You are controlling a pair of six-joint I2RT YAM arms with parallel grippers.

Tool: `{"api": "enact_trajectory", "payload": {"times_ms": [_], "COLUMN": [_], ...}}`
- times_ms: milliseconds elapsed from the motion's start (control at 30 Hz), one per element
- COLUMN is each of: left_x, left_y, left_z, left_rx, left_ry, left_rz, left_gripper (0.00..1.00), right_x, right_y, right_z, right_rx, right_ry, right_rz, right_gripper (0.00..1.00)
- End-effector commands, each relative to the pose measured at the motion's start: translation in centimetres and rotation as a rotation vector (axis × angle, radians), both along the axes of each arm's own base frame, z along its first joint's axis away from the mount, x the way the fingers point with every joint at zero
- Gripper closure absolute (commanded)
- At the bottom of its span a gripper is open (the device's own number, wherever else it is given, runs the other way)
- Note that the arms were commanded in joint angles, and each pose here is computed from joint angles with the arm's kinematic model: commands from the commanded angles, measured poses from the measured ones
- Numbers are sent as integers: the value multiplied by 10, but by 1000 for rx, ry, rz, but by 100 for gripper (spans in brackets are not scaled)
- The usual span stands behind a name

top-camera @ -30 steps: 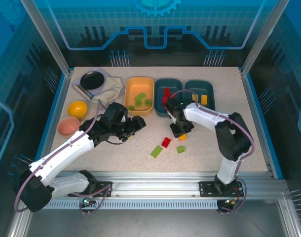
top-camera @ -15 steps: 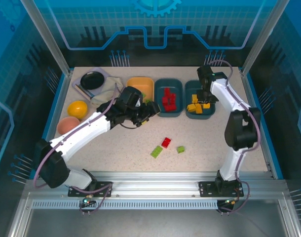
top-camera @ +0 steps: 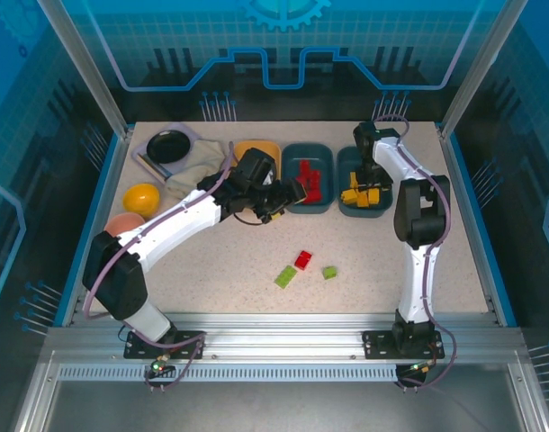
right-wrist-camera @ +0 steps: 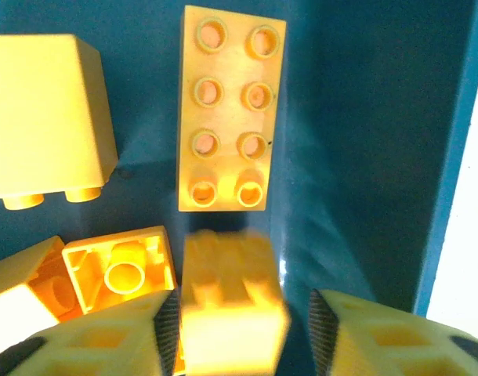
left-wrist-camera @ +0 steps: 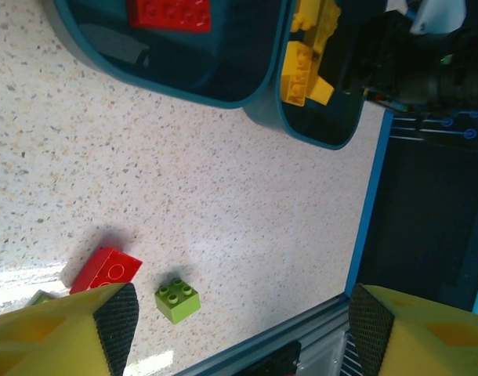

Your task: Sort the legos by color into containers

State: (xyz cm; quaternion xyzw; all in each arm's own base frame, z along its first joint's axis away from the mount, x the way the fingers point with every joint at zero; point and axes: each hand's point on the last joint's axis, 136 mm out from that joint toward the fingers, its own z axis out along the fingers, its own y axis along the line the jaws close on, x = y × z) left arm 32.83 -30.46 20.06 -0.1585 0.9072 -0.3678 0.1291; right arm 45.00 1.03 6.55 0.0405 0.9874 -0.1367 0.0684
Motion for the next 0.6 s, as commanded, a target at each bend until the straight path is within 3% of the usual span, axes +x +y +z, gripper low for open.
{"api": "enact_trajectory", "payload": {"times_ms": [0,167,300,467,567], "left_x": [-7,-15,-31,-45,-49], "left_y": [-7,-8,-5,-17,-18], "left_z": [7,0,-19,-40,-55], "left_rx": [12,47,117,162,284], "left_ry": [1,54,188,246,215], "left_rz": [-50,-39,5,-47,-156], "left_gripper": [25,26,27,28,28], "right_x": [2,0,-24,-94,-151], "right_y": [2,14,42,98,125], "right_z": [26,76,121,137,130], "right_rx": [17,69,154,398,518], "right_ry": [-41,-147,-247,-288,-262], "right_rz": [2,20,77,184,222], "right_gripper": [41,38,37,33,29]}}
